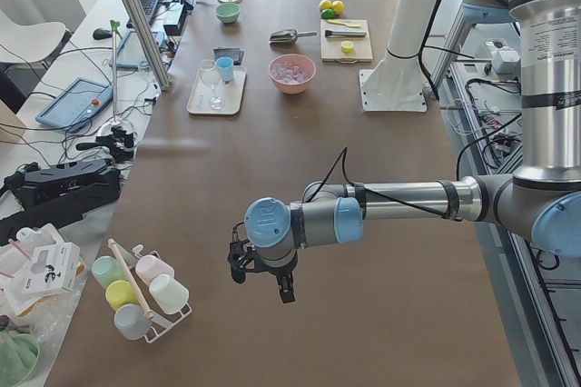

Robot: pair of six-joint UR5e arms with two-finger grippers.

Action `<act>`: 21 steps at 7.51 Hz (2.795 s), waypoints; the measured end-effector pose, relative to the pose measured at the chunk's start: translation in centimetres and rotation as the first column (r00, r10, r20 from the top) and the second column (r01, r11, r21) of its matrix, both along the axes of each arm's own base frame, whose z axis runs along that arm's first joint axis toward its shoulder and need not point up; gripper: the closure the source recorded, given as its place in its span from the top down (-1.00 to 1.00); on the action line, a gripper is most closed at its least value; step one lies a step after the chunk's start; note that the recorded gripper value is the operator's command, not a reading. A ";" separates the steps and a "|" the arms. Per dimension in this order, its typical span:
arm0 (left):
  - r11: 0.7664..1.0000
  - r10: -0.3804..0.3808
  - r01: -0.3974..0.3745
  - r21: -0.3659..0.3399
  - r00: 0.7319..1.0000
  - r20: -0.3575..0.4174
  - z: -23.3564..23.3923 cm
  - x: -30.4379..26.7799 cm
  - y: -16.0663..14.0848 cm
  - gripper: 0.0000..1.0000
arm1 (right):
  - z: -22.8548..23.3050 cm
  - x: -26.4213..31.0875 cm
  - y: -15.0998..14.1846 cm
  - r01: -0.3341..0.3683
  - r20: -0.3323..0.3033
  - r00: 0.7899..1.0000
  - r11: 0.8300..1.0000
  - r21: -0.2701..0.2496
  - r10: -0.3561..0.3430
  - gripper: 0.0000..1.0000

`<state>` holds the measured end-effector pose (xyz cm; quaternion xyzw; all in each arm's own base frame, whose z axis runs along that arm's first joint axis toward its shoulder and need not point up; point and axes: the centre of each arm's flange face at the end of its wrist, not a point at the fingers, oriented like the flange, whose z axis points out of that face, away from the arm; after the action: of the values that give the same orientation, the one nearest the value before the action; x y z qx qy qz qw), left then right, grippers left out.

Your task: Put ice in cup with scoop

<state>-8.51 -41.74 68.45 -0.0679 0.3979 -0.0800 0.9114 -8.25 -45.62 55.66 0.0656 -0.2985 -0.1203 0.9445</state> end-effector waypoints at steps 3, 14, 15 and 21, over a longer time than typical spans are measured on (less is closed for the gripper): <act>1.000 0.000 0.000 0.000 1.000 0.000 0.0 0.0 0.0 0.97 | 7.3 10.5 1.4 -0.062 0.064 0.996 0.996 -0.067 0.066 0.99; 1.000 0.001 -0.001 -0.001 1.000 0.000 0.0 0.1 0.0 0.97 | 10.2 17.0 2.7 -0.195 0.070 0.974 0.960 -0.202 0.213 0.99; 1.000 0.001 -0.001 -0.001 1.000 0.000 0.0 0.1 0.0 0.97 | 10.3 17.0 2.6 -0.192 0.065 0.976 0.961 -0.198 0.209 0.99; 1.000 0.002 -0.002 -0.003 1.000 0.003 0.1 0.1 0.1 0.97 | 10.4 17.0 2.5 -0.153 0.067 0.984 0.974 -0.165 0.166 0.99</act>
<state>-8.44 -41.68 68.55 -0.0695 0.3961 -0.0796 0.9121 8.75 -43.13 66.04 0.0186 -0.3385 -0.0168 0.9406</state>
